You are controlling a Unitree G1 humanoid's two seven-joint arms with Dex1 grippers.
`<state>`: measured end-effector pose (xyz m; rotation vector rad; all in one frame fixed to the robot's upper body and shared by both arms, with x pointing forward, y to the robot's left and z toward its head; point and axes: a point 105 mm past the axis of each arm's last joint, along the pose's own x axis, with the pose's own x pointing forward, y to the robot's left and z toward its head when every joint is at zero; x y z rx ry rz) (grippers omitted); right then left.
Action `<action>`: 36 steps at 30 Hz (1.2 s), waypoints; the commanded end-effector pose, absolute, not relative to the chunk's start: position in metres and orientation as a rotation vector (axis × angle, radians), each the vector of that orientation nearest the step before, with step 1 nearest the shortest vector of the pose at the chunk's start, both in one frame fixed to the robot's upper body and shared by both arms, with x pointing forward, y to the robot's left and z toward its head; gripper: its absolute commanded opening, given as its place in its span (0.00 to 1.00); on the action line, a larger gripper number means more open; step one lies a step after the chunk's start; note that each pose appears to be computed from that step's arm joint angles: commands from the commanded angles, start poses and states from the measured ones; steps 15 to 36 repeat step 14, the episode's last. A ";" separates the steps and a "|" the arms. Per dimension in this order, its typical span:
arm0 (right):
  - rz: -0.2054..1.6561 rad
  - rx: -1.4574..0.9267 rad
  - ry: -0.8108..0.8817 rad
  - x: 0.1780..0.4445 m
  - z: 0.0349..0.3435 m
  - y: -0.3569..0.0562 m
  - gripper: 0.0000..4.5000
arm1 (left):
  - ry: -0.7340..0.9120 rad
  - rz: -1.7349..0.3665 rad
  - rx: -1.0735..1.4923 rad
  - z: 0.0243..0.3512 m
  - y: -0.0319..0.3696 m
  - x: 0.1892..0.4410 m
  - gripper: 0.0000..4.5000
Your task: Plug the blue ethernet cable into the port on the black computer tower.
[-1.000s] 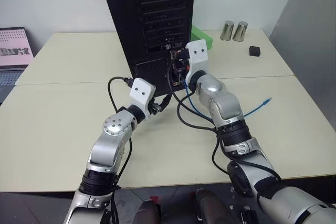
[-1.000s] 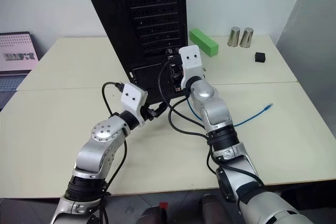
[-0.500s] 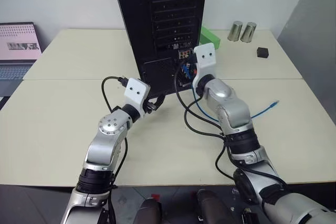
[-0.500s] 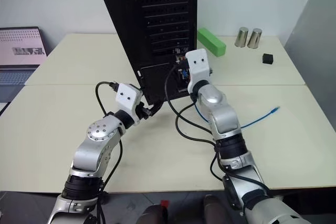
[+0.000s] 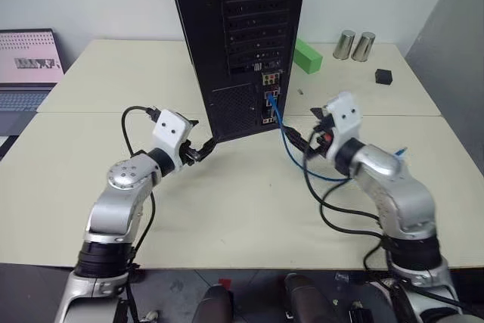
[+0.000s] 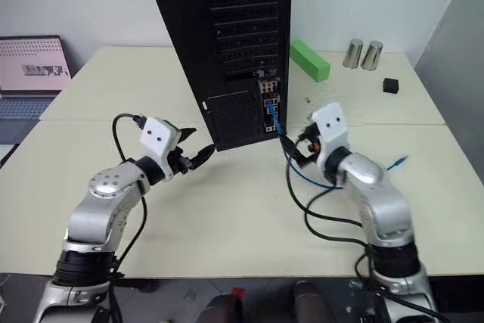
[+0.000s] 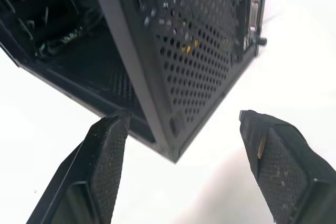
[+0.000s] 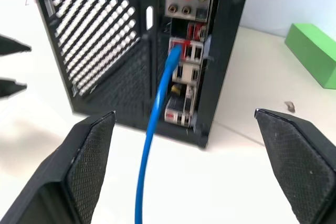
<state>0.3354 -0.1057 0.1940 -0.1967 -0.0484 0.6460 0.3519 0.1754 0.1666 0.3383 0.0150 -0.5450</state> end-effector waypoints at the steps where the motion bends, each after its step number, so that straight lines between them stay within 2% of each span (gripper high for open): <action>1: 0.768 -0.227 -0.147 0.311 0.218 -0.113 1.00 | -0.041 -0.600 0.349 0.189 0.177 0.344 0.79; 9: 0.847 -0.271 -0.130 0.298 0.221 -0.132 1.00 | -0.055 -0.670 0.344 0.202 0.182 0.334 0.79; 36: 0.853 -0.283 -0.131 0.300 0.222 -0.135 1.00 | -0.073 -0.688 0.353 0.206 0.184 0.328 0.79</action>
